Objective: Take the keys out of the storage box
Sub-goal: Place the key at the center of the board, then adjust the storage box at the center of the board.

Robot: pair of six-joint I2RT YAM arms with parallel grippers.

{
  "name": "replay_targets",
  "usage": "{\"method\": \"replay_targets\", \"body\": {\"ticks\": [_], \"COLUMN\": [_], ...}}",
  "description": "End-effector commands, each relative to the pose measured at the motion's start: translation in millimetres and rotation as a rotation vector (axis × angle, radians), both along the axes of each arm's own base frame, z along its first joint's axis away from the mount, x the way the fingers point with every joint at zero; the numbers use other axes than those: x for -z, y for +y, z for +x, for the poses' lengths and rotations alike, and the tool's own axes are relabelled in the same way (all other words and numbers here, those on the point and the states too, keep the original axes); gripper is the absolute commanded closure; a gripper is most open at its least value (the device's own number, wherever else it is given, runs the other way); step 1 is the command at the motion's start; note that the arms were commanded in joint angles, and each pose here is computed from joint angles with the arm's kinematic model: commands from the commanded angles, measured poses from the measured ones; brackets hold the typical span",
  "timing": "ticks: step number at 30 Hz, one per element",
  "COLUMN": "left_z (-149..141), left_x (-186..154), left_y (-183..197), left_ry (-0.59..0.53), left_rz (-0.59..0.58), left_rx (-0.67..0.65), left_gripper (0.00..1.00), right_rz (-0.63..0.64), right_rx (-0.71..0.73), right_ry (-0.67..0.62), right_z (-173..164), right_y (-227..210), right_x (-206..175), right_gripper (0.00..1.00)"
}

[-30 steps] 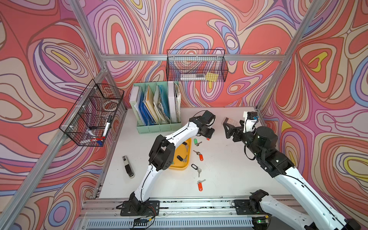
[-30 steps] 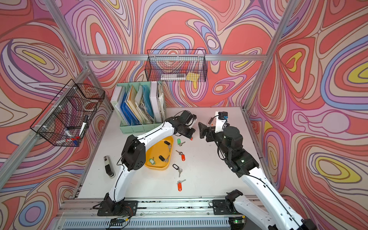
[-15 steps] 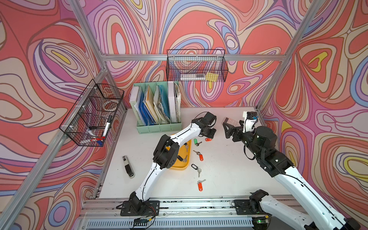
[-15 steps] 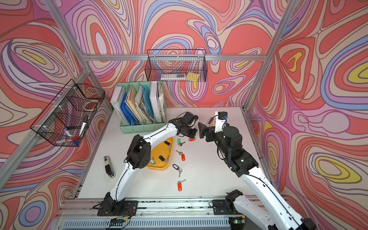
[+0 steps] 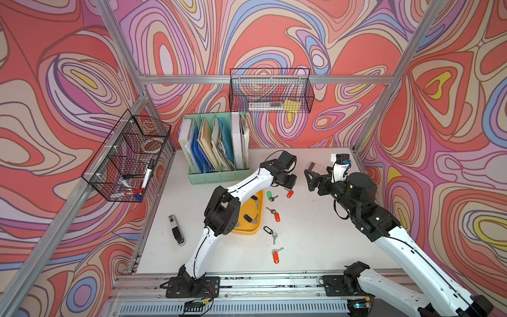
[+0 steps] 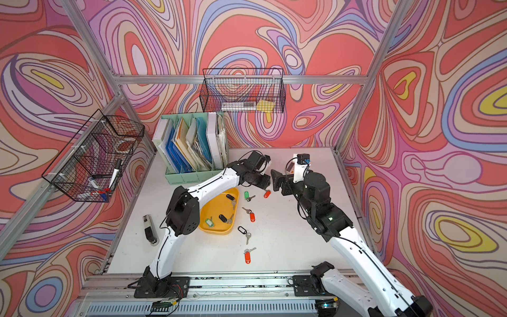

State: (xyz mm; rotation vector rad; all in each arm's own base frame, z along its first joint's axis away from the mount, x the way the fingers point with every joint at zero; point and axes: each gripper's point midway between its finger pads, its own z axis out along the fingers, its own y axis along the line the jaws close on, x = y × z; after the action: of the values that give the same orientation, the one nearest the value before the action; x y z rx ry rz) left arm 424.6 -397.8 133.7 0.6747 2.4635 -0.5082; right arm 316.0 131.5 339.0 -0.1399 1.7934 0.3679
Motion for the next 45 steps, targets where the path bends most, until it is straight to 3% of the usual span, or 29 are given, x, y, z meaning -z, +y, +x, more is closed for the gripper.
{"method": "replay_targets", "body": {"ticks": [1,14,22,27,35,42,45], "left_z": [0,-55,-86,-91,-78,-75,-76], "left_x": [-45,-67,-47,-20,21,53,61], "left_y": [31,171,244,261,271,278,279], "left_ry": [-0.064,-0.079,-0.043,0.038,0.126,0.190,0.203], "left_rz": [-0.043,-0.029,-0.027,-0.022,0.034,0.097,0.112], "left_rx": [-0.075,-0.352,-0.522,-0.556,-0.598,-0.608,-0.606], "left_gripper": [0.46,0.31,0.22,0.20,0.30,0.49,0.61], "right_rz": [0.019,0.026,0.026,0.024,0.022,0.016,0.015], "right_rx": [-0.013,-0.074,-0.105,-0.122,-0.127,-0.119,-0.117], "right_ry": [-0.018,0.015,0.042,0.055,0.066,0.067,0.068], "right_z": [1,6,11,13,12,10,10], "right_y": [2,17,26,30,30,28,28], "right_x": [-11,0,12,16,19,20,20], "right_gripper": [0.02,0.02,0.02,0.02,0.02,0.02,0.02]}}
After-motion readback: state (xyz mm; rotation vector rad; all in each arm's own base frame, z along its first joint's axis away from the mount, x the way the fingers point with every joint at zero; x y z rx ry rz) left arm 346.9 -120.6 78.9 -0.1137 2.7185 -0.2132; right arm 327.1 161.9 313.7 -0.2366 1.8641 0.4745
